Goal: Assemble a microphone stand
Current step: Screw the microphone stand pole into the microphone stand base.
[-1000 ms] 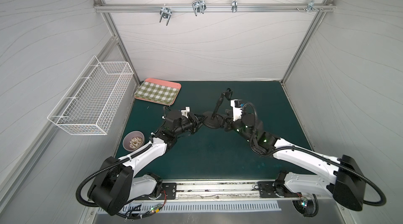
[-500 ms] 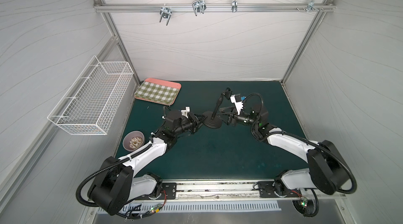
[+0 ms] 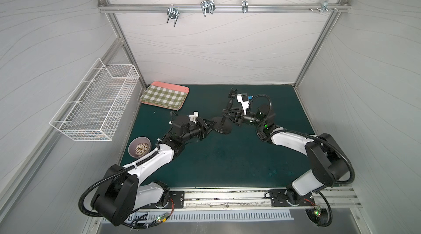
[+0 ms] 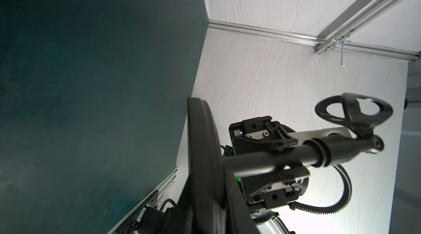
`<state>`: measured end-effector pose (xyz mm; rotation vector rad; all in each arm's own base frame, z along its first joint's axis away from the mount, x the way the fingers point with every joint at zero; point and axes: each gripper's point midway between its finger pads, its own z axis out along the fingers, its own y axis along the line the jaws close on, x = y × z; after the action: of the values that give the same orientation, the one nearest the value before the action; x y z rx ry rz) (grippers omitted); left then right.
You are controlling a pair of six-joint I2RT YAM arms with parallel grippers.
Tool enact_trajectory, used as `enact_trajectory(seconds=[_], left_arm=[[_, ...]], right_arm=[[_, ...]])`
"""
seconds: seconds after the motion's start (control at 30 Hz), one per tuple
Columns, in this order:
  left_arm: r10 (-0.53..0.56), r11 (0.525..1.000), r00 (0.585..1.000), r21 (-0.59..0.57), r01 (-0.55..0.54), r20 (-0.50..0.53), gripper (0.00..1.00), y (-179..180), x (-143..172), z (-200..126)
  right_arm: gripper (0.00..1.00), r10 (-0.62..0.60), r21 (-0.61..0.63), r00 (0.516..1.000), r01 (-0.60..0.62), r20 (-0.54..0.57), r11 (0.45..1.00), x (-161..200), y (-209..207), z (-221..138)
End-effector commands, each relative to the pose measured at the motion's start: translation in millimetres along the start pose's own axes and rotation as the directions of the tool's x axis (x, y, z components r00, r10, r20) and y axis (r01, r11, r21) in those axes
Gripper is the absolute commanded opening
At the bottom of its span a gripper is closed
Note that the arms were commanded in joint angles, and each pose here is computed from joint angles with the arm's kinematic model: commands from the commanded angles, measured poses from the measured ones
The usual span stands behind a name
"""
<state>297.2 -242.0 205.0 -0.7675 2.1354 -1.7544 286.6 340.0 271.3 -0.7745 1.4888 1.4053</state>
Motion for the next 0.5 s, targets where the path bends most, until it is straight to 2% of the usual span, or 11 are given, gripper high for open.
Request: enact_trajectory(seconds=[0.0, 0.13, 0.3, 0.4, 0.43, 0.47], left_arm=[[0.118, 0.976, 0.993, 0.185, -0.116, 0.0, 0.0, -64.1, 5.8, -10.8], [0.115, 0.977, 0.993, 0.181, -0.114, 0.005, 0.0, -62.6, 4.3, -11.1], [0.112, 0.977, 0.994, 0.179, -0.111, 0.006, 0.0, -60.5, 2.6, -10.0], [0.112, 0.977, 0.994, 0.18, -0.111, 0.005, 0.0, -60.5, 2.8, -10.1], [0.112, 0.977, 0.994, 0.18, -0.111, 0.006, 0.0, -60.8, 2.8, -10.3], [0.112, 0.978, 0.994, 0.179, -0.111, 0.006, 0.0, -60.4, 2.8, -10.4]], right_arm=[[0.18, -0.052, 0.109, 0.998, 0.047, 0.046, 0.993, -9.6, 15.8, 2.7], [0.22, -0.103, 0.333, 0.995, 0.095, 0.005, 0.938, -1.1, 23.0, 7.4], [0.15, -0.036, 0.582, 0.999, 0.03, 0.0, 0.813, 9.4, 16.1, 4.2], [0.15, -0.02, 0.623, 0.999, -0.005, 0.032, 0.782, 14.2, 12.6, 3.2], [0.18, -0.019, 0.617, 0.999, -0.005, 0.033, 0.787, 14.5, 14.2, 4.7], [0.26, -0.02, 0.611, 0.999, -0.001, 0.028, 0.792, 15.2, 15.4, 5.0]])
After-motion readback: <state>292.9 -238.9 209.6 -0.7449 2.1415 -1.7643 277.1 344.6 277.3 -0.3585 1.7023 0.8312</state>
